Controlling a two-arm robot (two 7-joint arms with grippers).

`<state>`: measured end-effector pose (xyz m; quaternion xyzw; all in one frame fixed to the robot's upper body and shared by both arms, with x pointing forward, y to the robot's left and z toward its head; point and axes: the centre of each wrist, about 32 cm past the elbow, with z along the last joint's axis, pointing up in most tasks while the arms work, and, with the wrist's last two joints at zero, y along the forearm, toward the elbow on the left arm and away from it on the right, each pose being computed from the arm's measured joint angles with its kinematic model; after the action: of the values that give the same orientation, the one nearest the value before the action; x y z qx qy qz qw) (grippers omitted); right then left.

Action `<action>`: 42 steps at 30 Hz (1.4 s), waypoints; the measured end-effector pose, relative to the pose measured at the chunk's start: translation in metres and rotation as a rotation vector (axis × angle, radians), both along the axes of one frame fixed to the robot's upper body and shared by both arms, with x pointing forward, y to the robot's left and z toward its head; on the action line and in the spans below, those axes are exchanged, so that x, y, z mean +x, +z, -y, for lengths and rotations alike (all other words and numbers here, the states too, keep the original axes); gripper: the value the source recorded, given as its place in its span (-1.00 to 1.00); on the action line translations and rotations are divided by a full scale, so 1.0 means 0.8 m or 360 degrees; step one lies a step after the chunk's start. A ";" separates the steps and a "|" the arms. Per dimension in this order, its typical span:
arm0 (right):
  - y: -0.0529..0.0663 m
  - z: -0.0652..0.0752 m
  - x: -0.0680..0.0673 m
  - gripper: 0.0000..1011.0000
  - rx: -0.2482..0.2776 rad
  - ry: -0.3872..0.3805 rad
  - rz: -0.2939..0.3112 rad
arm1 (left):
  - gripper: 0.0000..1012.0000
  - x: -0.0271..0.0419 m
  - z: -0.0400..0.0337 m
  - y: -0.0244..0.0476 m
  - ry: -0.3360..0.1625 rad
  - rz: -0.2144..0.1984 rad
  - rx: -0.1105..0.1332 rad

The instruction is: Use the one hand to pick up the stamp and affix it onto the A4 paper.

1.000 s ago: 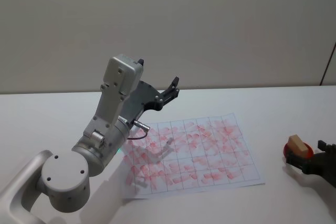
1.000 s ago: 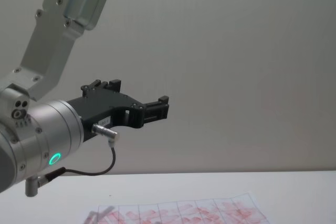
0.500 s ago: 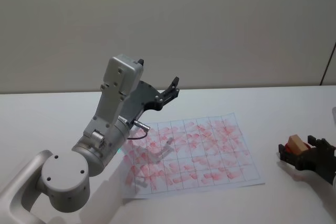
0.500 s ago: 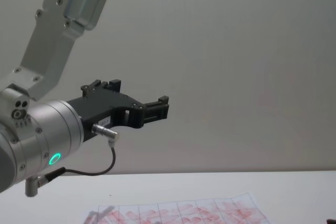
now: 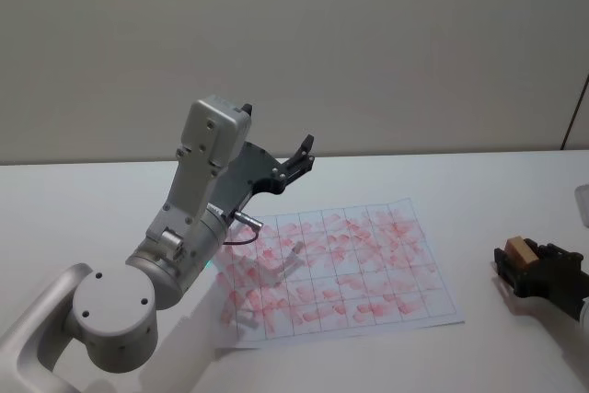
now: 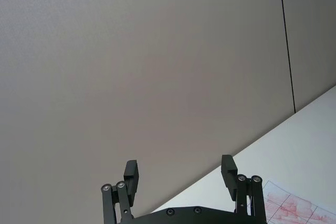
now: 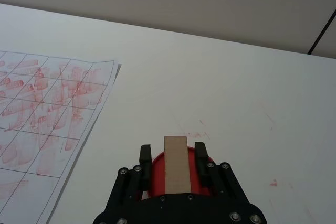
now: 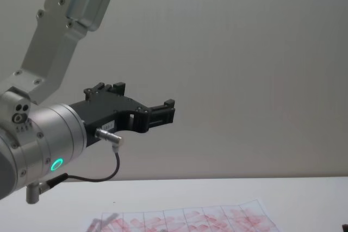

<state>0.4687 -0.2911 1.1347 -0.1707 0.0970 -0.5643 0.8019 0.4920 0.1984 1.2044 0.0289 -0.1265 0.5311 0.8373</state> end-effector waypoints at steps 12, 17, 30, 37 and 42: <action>0.000 0.000 0.002 -0.57 -0.0005 0.0009 0.0002 | 0.98 0.0000 0.0000 0.0000 0.0000 0.0000 0.0000; 0.002 -0.001 0.003 -0.57 -0.0003 0.0010 0.0016 | 0.98 0.0000 0.0000 0.0000 0.0000 0.0000 0.0000; 0.023 -0.012 0.021 -0.57 0.0037 0.0114 0.0183 | 0.98 0.0000 0.0000 0.0000 0.0000 0.0000 0.0000; 0.037 -0.024 0.041 -0.56 0.0079 0.0252 0.0274 | 0.98 0.0000 0.0000 0.0000 0.0000 0.0000 0.0000; 0.043 -0.033 0.055 -0.56 0.0107 0.0343 0.0303 | 0.98 0.0000 0.0000 0.0000 0.0000 0.0000 0.0000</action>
<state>0.5127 -0.2648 1.1691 -0.0988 0.0203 -0.4850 0.8687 0.4920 0.1984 1.2044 0.0289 -0.1265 0.5311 0.8373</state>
